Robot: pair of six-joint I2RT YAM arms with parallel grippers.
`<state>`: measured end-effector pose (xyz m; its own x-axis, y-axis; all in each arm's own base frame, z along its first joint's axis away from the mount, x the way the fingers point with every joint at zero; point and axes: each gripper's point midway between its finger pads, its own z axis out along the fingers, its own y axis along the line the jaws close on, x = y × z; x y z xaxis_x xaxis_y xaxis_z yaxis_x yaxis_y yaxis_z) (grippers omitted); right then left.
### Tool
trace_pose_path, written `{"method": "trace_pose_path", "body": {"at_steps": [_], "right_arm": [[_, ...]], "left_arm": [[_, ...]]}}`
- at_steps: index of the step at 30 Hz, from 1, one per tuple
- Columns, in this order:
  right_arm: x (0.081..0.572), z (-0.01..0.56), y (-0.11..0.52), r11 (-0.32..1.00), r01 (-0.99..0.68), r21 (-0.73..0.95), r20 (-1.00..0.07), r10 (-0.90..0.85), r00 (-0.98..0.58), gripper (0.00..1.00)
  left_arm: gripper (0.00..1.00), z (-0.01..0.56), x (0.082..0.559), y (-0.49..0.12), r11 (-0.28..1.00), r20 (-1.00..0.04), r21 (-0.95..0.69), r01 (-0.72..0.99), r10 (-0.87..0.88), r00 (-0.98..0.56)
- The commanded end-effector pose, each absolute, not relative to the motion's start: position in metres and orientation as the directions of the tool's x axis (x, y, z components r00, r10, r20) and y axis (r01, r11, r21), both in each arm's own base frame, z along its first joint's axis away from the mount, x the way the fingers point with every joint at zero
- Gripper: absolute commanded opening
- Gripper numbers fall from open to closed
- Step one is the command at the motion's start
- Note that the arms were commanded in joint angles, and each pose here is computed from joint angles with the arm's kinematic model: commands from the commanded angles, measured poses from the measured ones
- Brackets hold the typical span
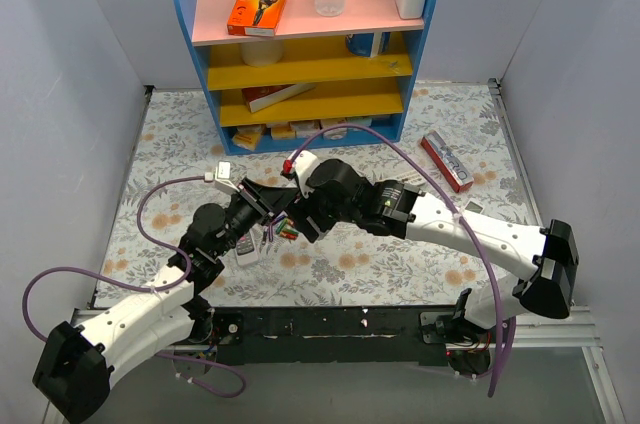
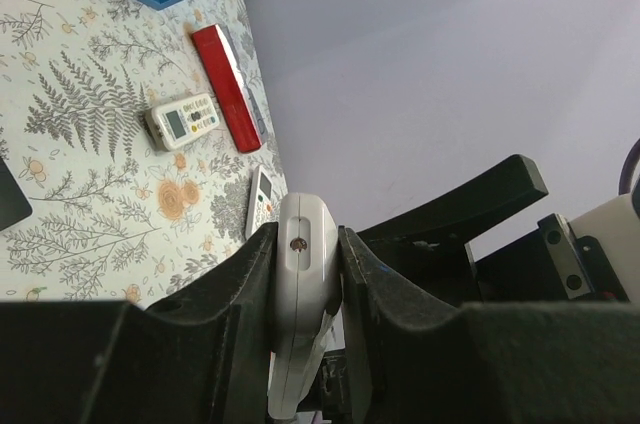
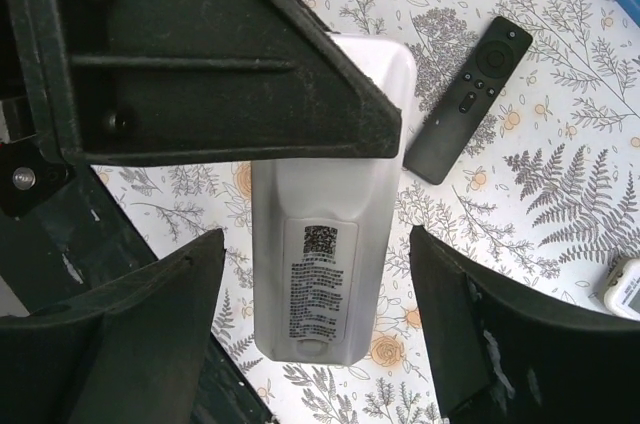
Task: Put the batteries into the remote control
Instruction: Load the battery cover into the remote control, then place the remote control at the center of the board.
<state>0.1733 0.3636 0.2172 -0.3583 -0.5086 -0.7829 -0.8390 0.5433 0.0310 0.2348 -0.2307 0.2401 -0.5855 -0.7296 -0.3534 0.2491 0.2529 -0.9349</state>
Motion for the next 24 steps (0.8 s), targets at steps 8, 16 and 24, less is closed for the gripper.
{"method": "trace_pose_path", "body": {"at_steps": [8,16,24], "right_arm": [[0.179,0.202,0.366,0.572,-0.820,0.007,-0.775,-0.515,-0.366,0.53],[0.174,0.181,0.356,0.576,-0.817,0.011,-0.740,-0.545,-0.395,0.19],[0.182,0.142,0.300,0.693,-0.721,-0.010,-0.639,-0.559,-0.528,0.04]], "left_arm": [[0.00,0.256,0.234,-0.234,0.251,-0.377,-0.924,0.287,-0.717,-0.586],[0.33,0.257,0.233,-0.236,0.277,-0.411,-0.910,0.308,-0.697,-0.588],[0.95,0.251,0.249,-0.209,0.501,-0.564,-0.824,0.265,-0.682,-0.466]]}}
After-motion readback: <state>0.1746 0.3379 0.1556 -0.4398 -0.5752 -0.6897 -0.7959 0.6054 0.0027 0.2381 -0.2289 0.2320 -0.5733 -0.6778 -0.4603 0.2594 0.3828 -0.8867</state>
